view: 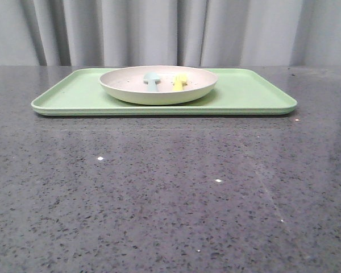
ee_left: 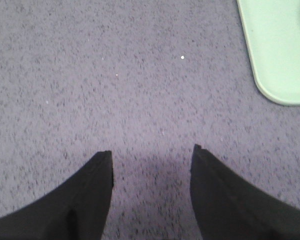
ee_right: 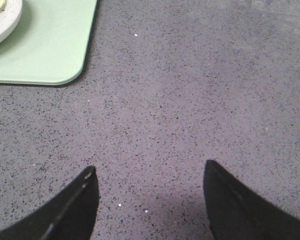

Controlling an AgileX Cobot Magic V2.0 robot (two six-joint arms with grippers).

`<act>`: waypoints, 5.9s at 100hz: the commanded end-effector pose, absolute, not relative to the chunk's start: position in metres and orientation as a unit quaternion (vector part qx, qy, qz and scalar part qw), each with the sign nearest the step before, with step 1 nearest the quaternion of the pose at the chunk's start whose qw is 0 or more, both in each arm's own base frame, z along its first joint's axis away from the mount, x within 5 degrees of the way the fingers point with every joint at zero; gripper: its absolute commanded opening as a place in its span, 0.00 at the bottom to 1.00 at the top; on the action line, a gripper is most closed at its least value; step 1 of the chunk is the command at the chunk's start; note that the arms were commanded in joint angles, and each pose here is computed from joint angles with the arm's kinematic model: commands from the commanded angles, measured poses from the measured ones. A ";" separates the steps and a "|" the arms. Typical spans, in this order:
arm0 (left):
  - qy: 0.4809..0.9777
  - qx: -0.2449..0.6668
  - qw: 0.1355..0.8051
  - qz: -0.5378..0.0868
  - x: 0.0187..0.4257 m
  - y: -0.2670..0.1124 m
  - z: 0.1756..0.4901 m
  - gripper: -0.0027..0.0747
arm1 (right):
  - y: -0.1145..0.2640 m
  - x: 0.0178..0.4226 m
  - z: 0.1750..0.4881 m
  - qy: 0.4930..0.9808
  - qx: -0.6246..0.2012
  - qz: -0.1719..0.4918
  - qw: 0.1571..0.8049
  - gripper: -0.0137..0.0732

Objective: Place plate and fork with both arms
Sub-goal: 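Move the open right gripper down over the yellow fork on the plate, then close the right gripper on the yellow fork handle and lift it, then carry the fork beside the plate and lower it onto the tray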

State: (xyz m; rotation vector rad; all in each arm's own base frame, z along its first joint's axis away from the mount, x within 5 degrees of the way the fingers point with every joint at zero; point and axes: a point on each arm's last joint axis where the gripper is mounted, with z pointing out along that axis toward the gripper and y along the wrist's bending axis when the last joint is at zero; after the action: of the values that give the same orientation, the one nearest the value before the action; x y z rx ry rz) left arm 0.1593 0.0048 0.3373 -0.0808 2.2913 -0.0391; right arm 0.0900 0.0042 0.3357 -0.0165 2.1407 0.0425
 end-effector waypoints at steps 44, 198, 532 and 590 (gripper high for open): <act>0.874 -0.042 0.482 -0.038 0.102 -0.001 0.321 0.50 | 0.004 0.095 0.353 0.848 -0.010 0.013 0.530 0.69; 0.873 -0.042 0.485 -0.039 0.099 -0.001 0.318 0.49 | 0.190 0.373 0.387 0.911 -0.084 0.116 0.386 0.69; 0.874 -0.042 0.482 -0.039 0.098 -0.001 0.317 0.49 | 0.235 0.395 0.351 0.932 -0.078 0.099 0.341 0.11; 0.874 -0.042 0.482 -0.039 0.098 -0.001 0.317 0.49 | 0.158 0.398 0.380 0.941 -0.032 0.046 0.332 0.11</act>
State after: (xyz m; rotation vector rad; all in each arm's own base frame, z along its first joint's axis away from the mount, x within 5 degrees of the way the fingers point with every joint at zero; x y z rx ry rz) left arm 0.0950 -0.0013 0.3036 -0.0902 2.2229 -0.0829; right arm 0.4084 0.1737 0.3433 -0.0881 2.5670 0.1179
